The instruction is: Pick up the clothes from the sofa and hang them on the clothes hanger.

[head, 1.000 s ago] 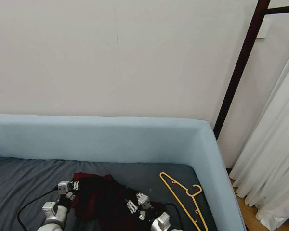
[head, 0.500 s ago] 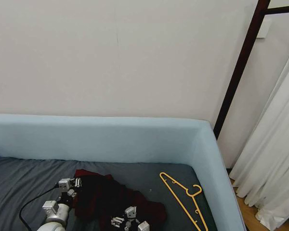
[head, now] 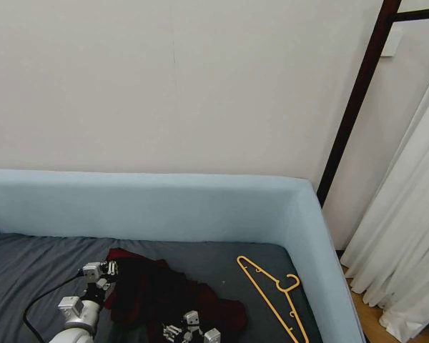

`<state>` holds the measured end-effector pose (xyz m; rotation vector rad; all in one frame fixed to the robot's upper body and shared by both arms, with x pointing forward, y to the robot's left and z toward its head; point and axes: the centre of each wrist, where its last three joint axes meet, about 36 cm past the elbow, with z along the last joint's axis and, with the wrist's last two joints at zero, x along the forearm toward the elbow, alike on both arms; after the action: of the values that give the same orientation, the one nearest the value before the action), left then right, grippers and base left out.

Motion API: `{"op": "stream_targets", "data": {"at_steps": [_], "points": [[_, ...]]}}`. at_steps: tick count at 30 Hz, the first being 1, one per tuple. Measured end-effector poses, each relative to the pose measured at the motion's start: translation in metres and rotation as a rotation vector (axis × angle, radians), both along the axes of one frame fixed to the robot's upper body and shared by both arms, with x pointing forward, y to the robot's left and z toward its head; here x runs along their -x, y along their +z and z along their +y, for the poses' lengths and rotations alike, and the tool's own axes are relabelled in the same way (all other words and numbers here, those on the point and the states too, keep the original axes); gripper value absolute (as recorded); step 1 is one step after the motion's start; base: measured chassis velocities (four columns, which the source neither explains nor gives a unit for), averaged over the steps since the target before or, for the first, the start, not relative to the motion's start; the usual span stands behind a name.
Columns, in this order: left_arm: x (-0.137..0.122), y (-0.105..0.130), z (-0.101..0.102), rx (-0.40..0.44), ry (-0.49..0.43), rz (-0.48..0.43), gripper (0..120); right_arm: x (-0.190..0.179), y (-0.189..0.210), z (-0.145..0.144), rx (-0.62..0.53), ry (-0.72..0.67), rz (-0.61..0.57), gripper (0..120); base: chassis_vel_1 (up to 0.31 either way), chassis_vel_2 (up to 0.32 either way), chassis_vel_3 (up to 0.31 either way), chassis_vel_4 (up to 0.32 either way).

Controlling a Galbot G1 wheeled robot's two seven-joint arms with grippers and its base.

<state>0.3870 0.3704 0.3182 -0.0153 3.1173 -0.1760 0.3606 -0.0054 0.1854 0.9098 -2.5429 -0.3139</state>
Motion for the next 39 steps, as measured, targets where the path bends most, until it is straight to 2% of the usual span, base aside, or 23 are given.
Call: {"op": "stream_targets", "data": {"at_steps": [2,4,5,9,10,12,16,18,25,29,30,33,34,39], "points": [[0.000,0.000,0.000,0.000,0.000,-0.001,0,0.000,-0.001,0.000,0.003,0.001,0.000,59,0.000,0.000,0.000,0.000],[0.000,0.002,0.000,0.002,-0.001,-0.004,0,0.002,-0.005,0.002,0.015,0.003,0.000,48,0.000,0.000,0.000,0.000],[0.000,0.002,0.000,0.002,-0.001,-0.004,0,0.002,-0.005,0.002,0.015,0.003,0.000,48,0.000,0.000,0.000,0.000],[-0.001,0.003,0.002,0.002,0.000,-0.008,0,0.002,-0.006,0.002,-0.003,0.022,-0.014,30,0.000,0.000,0.000,0.000],[-0.001,0.003,0.002,0.002,0.000,-0.008,0,0.002,-0.006,0.002,-0.003,0.022,-0.014,30,0.000,0.000,0.000,0.000],[-0.003,0.003,0.003,0.005,0.001,-0.008,0,0.002,-0.007,0.003,0.001,0.031,-0.026,19,0.000,0.000,0.000,0.000],[-0.004,0.003,0.003,0.005,-0.001,-0.007,0,0.000,-0.007,0.003,0.004,0.024,-0.035,10,0.000,0.000,0.000,0.000],[-0.006,0.004,0.004,0.007,0.002,-0.008,0,-0.002,-0.004,0.003,-0.011,0.022,-0.048,0,0.000,0.000,0.000,0.000],[-0.009,0.008,0.006,0.017,0.003,-0.023,0,-0.010,0.025,-0.017,-0.086,0.031,-0.118,0,0.000,0.000,0.000,0.000],[-0.014,0.023,0.004,0.044,-0.005,-0.081,0,-0.025,0.072,-0.079,-0.132,0.079,-0.260,0,0.000,0.000,0.000,0.000],[-0.014,0.023,0.004,0.044,-0.005,-0.081,0,-0.025,0.072,-0.079,-0.132,0.079,-0.260,0,0.000,0.000,0.000,0.000],[-0.017,0.038,0.001,0.063,-0.018,-0.158,0,-0.040,0.123,-0.122,-0.175,0.112,-0.372,0,0.000,0.000,0.000,0.000],[-0.017,0.038,0.001,0.063,-0.018,-0.158,0,-0.040,0.123,-0.122,-0.175,0.112,-0.372,0,0.000,0.000,0.000,0.000],[-0.027,0.088,-0.006,0.051,-0.093,-0.309,0,-0.061,0.238,-0.176,-0.237,0.174,-0.559,0,0.000,0.000,0.000,0.000]]}}
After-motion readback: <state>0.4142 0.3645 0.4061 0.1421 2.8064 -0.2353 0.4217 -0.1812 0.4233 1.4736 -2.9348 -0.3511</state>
